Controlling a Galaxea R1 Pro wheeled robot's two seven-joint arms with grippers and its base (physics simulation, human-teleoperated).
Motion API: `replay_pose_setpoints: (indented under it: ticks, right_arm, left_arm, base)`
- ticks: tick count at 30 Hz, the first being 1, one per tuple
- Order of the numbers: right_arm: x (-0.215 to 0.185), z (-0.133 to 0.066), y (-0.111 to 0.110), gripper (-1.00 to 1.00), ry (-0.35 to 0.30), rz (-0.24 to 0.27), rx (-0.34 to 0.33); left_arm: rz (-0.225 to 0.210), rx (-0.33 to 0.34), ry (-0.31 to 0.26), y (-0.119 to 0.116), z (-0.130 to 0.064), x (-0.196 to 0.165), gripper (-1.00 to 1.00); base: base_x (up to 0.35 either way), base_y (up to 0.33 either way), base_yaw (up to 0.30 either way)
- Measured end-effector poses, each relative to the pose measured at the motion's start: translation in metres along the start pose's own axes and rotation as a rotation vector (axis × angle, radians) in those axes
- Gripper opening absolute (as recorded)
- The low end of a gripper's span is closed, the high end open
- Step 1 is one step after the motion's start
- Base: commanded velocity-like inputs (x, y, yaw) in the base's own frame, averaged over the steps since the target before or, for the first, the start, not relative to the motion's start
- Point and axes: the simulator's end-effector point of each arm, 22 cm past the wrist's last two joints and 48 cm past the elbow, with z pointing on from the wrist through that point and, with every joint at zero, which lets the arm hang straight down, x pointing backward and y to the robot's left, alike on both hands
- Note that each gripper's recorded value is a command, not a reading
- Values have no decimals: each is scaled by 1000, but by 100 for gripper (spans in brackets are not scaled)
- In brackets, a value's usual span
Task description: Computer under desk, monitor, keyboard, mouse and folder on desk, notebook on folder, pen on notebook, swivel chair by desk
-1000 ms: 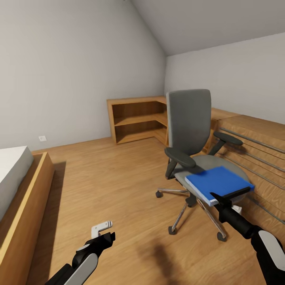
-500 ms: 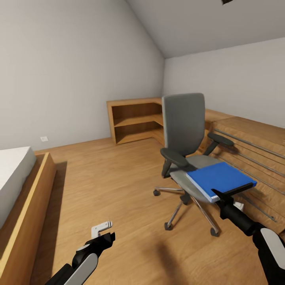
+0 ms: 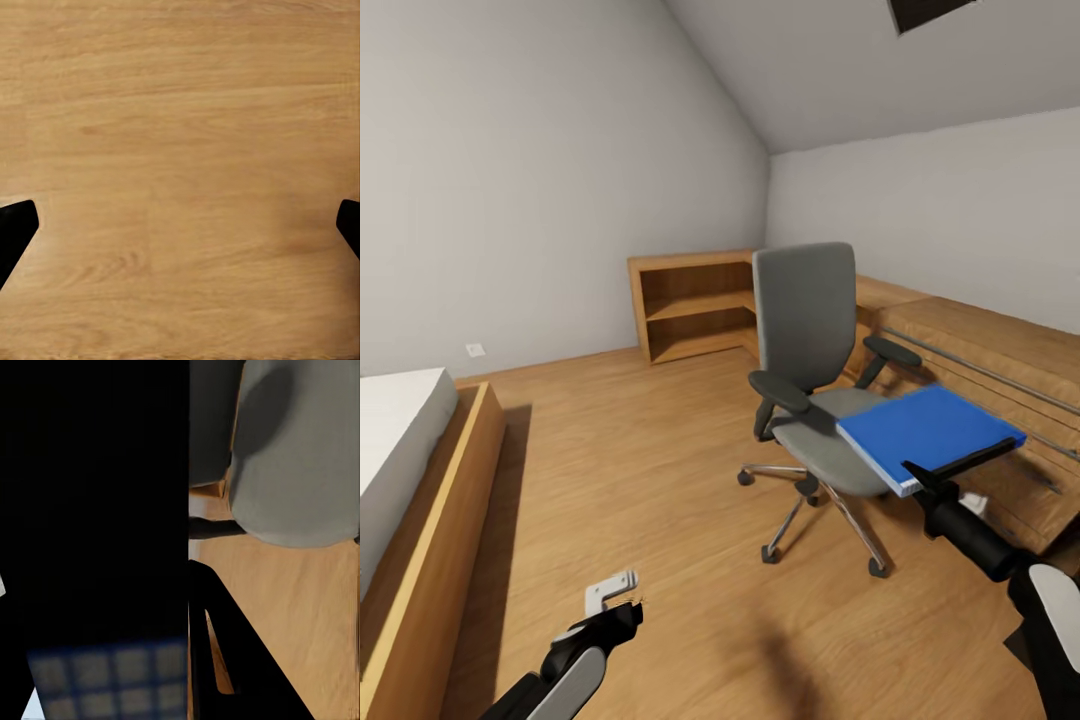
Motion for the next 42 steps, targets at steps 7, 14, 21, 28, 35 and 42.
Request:
replay_pose_setpoints:
  ticks: [7, 14, 21, 28, 35, 42]
  right_arm:
    - [-3, 1, 34, -100, -6, -107, -1]
    - [3, -11, 79, -100, -15, -189, -48]
    - [11, -25, 85, -100, 17, -234, 18]
    - [16, -28, 105, -100, 58, -218, -12]
    - [17, -29, 134, -100, 67, -149, -82]
    - [18, -29, 152, -100, 73, -103, -110]
  left_arm:
    - [13, -46, 38, 15, 0, 6, 100]
    - [17, -61, 52, 18, -8, 2, 100]
    - [24, -85, 68, 25, -14, 0, 100]
    - [24, -87, 66, 22, -25, -10, 100]
    - [25, -86, 65, 18, -35, -20, 100]
    - [24, -88, 64, 17, -46, -31, 100]
  base:
    - [-8, -3, 0]
    - [-1, 0, 0]
    - [0, 0, 0]
    - [0, 0, 0]
    - [0, 0, 0]
    - [0, 0, 0]
